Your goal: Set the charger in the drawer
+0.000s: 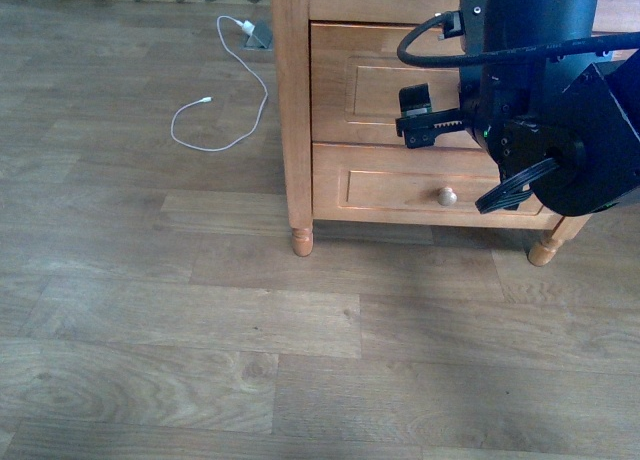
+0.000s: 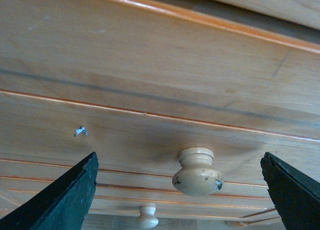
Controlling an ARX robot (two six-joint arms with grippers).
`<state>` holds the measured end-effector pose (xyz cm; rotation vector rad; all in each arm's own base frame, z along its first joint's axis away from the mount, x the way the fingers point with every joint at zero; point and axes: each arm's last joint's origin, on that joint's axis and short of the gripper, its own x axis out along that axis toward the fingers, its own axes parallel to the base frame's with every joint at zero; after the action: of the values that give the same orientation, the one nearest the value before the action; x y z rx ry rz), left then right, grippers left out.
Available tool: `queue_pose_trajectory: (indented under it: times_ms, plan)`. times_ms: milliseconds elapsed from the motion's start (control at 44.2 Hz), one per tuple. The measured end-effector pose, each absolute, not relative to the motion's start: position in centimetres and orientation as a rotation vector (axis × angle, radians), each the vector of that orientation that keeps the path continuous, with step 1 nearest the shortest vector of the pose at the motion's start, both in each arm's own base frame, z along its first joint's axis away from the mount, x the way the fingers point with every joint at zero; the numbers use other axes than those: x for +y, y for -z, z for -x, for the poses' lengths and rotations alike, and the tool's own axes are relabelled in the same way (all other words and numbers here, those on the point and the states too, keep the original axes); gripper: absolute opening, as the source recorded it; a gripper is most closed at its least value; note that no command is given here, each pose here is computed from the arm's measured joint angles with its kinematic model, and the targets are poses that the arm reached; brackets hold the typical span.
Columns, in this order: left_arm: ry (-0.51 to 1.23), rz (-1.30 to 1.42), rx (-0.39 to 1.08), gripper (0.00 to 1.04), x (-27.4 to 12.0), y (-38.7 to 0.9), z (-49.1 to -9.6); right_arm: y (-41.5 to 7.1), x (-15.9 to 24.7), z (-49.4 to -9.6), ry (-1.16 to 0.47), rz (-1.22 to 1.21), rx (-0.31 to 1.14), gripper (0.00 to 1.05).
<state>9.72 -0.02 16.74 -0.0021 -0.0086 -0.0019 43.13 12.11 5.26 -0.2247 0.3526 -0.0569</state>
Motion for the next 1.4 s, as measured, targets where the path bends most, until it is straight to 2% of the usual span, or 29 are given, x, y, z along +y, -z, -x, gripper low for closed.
queue_pose_trajectory:
  times_ms: [203, 362, 452, 542, 610, 791, 1220, 1401]
  plan:
    - [0.002, 0.002, -0.009, 0.99, 0.0, -16.7, -9.7, -5.2, 12.0, -43.2, 0.06, 0.228, 0.354, 0.96]
    - [0.002, 0.002, -0.009, 0.99, 0.0, -16.7, -9.7, -5.2, 11.8, -43.2, 0.066, 0.232, 0.355, 0.73]
    - [0.002, 0.002, -0.009, 0.99, 0.0, -16.7, -9.7, -5.1, 11.7, -43.2, 0.066, 0.237, 0.358, 0.76]
    - [0.002, 0.002, -0.009, 0.99, 0.0, -16.7, -9.7, -4.8, 11.7, -43.2, 0.064, 0.242, 0.364, 0.6]
    - [0.002, 0.002, -0.009, 0.99, 0.0, -16.7, -9.7, -4.7, 11.7, -43.2, 0.064, 0.244, 0.367, 0.53]
    - [0.002, 0.002, -0.009, 0.99, 0.0, -16.7, -9.7, -4.5, 11.6, -43.2, 0.066, 0.252, 0.372, 0.25]
    - [0.002, 0.002, -0.009, 0.99, 0.0, -16.7, -9.7, -4.5, 11.6, -43.1, 0.063, 0.25, 0.374, 0.23]
    - [0.002, 0.002, -0.009, 0.99, 0.0, -16.7, -9.7, -4.9, 11.2, -41.8, 0.031, 0.231, 0.384, 0.22]
